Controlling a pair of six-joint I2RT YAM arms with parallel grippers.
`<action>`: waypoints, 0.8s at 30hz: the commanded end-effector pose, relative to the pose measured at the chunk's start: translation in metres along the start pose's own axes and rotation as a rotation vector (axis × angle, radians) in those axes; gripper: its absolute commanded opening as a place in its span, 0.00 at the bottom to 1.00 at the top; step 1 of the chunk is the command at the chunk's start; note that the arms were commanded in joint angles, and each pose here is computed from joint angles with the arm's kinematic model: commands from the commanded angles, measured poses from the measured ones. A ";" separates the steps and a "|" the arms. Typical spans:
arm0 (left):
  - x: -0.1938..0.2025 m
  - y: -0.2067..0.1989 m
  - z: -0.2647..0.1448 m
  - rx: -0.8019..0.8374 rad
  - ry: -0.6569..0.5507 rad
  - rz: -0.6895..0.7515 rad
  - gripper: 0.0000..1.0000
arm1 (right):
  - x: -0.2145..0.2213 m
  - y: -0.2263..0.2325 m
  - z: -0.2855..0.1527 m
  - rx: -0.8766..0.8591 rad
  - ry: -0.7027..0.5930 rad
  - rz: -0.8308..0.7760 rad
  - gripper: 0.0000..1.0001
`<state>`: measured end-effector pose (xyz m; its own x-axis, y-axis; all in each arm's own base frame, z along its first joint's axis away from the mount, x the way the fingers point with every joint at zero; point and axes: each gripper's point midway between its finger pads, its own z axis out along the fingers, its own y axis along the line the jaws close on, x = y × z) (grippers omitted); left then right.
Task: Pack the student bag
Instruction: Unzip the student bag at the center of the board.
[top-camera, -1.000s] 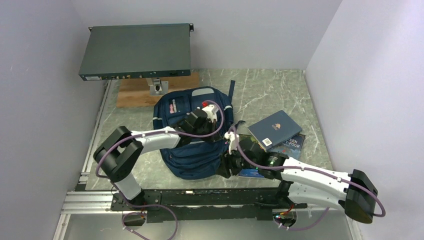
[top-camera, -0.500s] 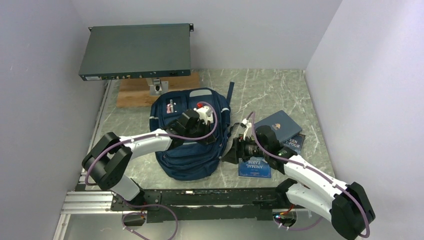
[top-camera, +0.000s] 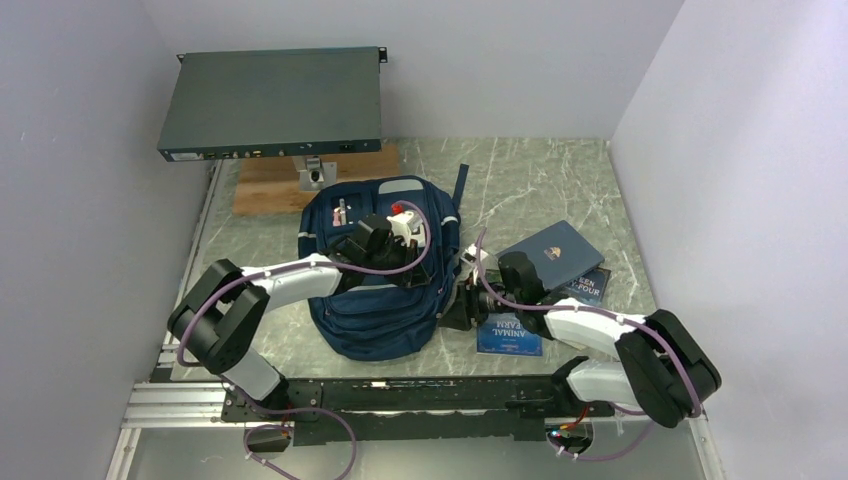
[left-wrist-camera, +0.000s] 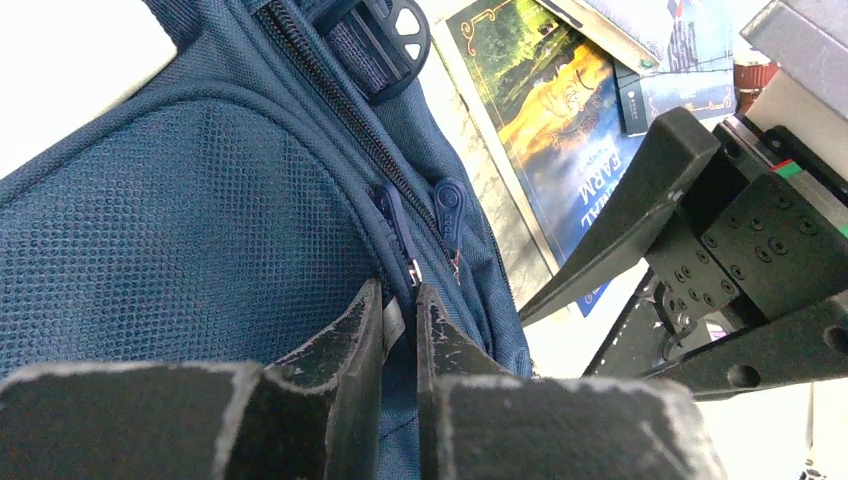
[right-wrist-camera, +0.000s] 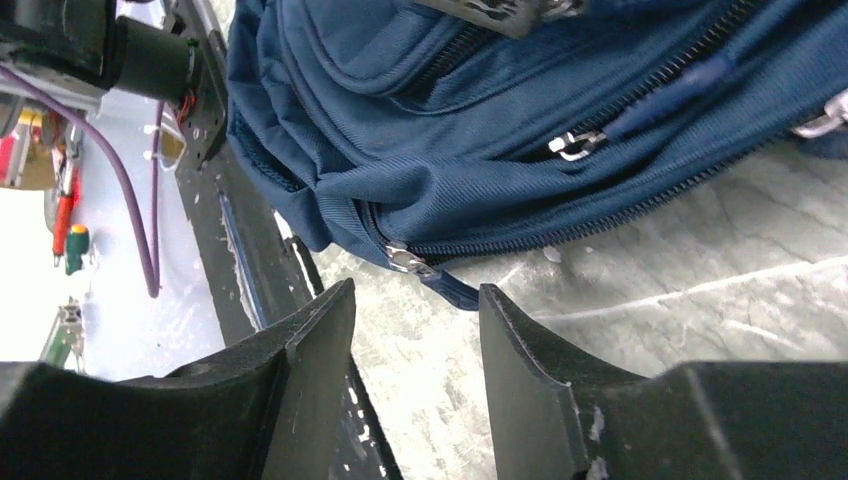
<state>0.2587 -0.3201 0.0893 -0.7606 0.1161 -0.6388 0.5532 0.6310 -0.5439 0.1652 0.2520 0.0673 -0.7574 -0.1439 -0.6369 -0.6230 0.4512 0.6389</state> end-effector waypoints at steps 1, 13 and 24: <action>0.010 0.014 0.003 0.004 0.029 0.010 0.16 | -0.026 0.016 0.005 -0.099 -0.035 -0.174 0.50; 0.008 0.017 0.008 0.025 0.028 0.001 0.21 | -0.008 0.002 0.020 -0.078 0.055 -0.180 0.34; 0.001 0.040 0.026 -0.070 -0.052 -0.107 0.31 | -0.002 0.014 0.008 0.451 0.214 -0.004 0.00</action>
<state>0.2638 -0.3248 0.0725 -0.7999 0.0983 -0.5921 0.5210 0.6033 -0.6038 0.1580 0.2746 0.0608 -0.7493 -0.3556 -0.5586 -0.6497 0.5578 0.5165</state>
